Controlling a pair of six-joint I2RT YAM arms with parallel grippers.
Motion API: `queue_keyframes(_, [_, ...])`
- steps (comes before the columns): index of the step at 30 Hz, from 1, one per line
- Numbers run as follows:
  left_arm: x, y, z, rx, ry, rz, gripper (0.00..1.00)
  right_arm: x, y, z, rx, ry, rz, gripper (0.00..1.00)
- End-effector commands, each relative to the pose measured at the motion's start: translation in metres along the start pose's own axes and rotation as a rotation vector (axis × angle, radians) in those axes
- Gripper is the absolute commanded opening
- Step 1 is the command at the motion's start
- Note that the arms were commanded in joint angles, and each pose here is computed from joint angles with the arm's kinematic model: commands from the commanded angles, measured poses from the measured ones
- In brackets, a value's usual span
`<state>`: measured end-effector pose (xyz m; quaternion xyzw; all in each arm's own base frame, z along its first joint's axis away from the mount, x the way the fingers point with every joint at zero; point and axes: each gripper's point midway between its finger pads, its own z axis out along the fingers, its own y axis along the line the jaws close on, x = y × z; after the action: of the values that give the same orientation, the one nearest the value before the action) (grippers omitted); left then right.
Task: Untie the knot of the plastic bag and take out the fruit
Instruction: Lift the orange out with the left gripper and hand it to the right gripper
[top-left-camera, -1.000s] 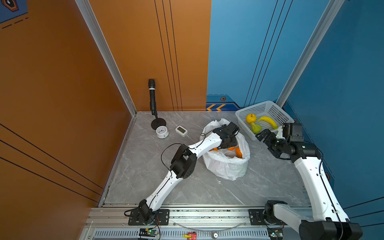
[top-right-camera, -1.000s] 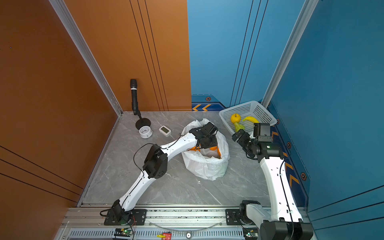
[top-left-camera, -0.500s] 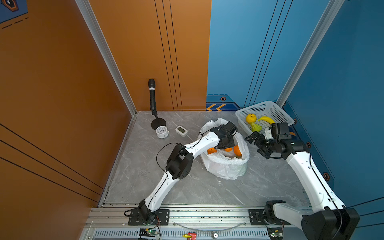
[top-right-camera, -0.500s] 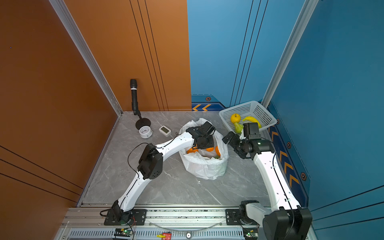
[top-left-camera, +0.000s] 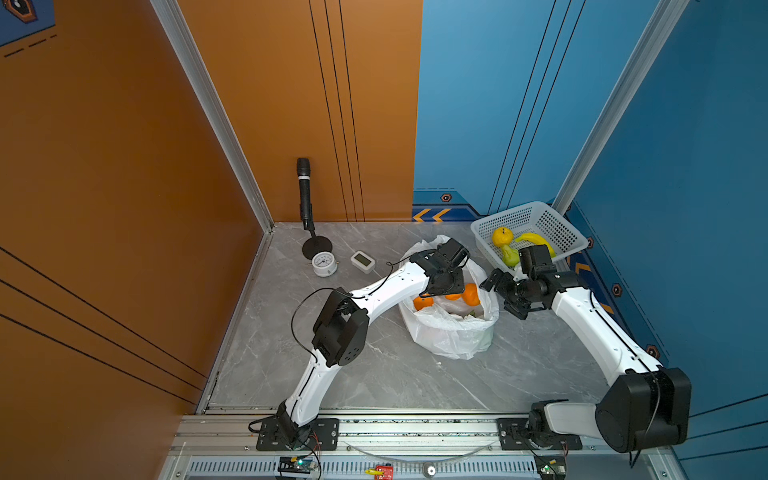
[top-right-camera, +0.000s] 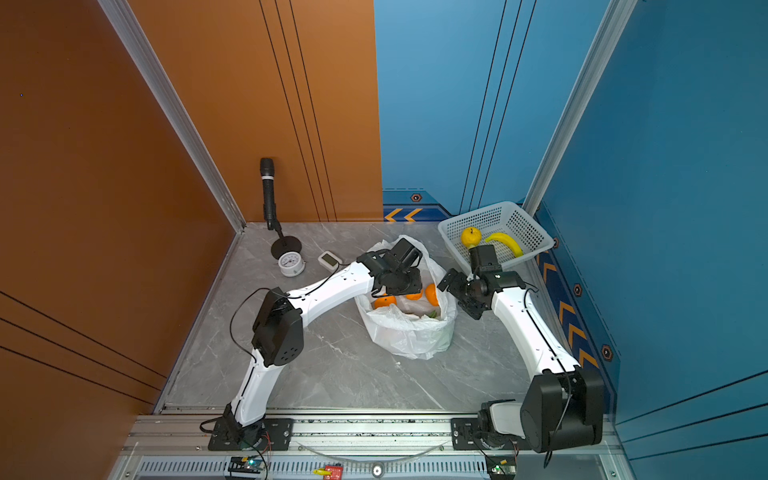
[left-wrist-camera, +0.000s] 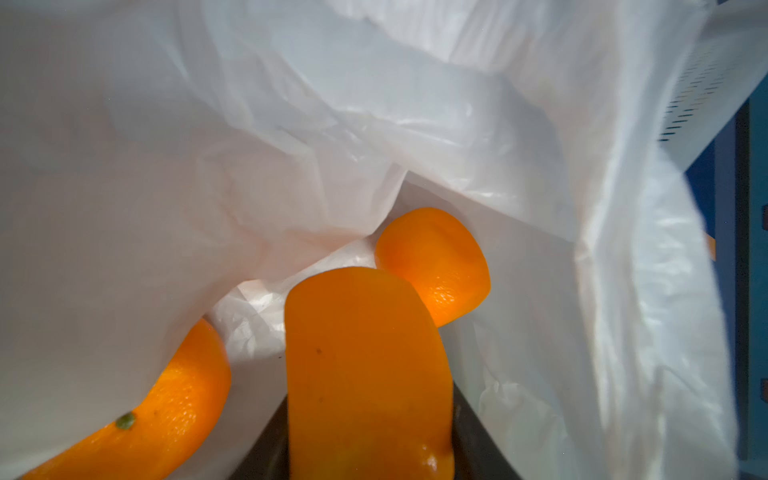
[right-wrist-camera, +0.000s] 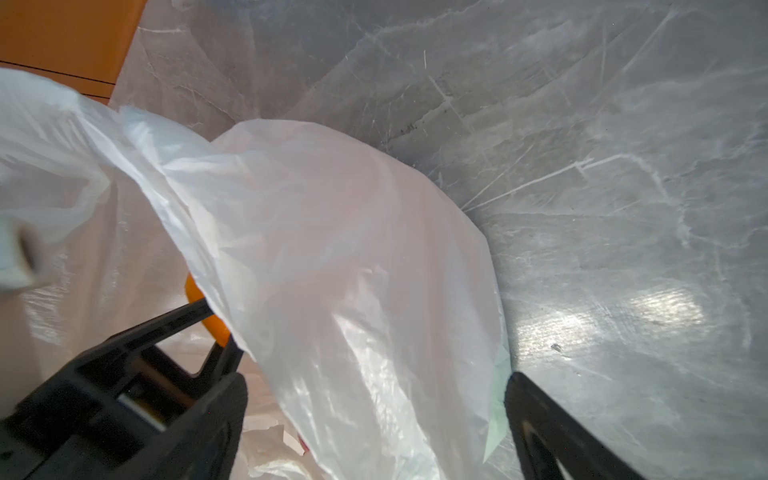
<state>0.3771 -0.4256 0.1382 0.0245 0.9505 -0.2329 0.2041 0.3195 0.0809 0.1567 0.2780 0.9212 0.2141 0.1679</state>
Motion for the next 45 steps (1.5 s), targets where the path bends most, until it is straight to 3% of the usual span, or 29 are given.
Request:
queue_keyframes(1, [-0.016, -0.02, -0.03, 0.068, -0.085, 0.073, 0.26, -0.005, 0.011, -0.006, -0.029, -0.021, 0.002, 0.98])
queue_keyframes(5, [-0.026, -0.033, -0.046, 0.129, -0.142, 0.099, 0.25, -0.016, 0.027, -0.025, -0.094, -0.063, 0.013, 0.99])
queue_keyframes(16, [-0.06, -0.071, -0.097, 0.328, -0.321, 0.144, 0.24, -0.051, 0.085, -0.096, -0.438, -0.193, 0.094, 1.0])
queue_keyframes(19, [-0.071, -0.084, -0.117, 0.393, -0.373, 0.172, 0.24, -0.058, 0.098, -0.109, -0.535, -0.187, 0.135, 1.0])
queue_keyframes(23, [-0.08, -0.105, -0.141, 0.497, -0.432, 0.242, 0.24, -0.059, 0.119, -0.125, -0.634, -0.16, 0.1, 1.0])
queue_keyframes(34, [-0.077, -0.14, -0.173, 0.668, -0.476, 0.392, 0.25, -0.049, 0.149, -0.134, -0.728, -0.094, 0.059, 1.0])
queue_keyframes(45, [-0.065, -0.155, -0.182, 0.634, -0.512, 0.534, 0.3, -0.048, 0.153, -0.137, -0.743, -0.102, 0.055, 0.72])
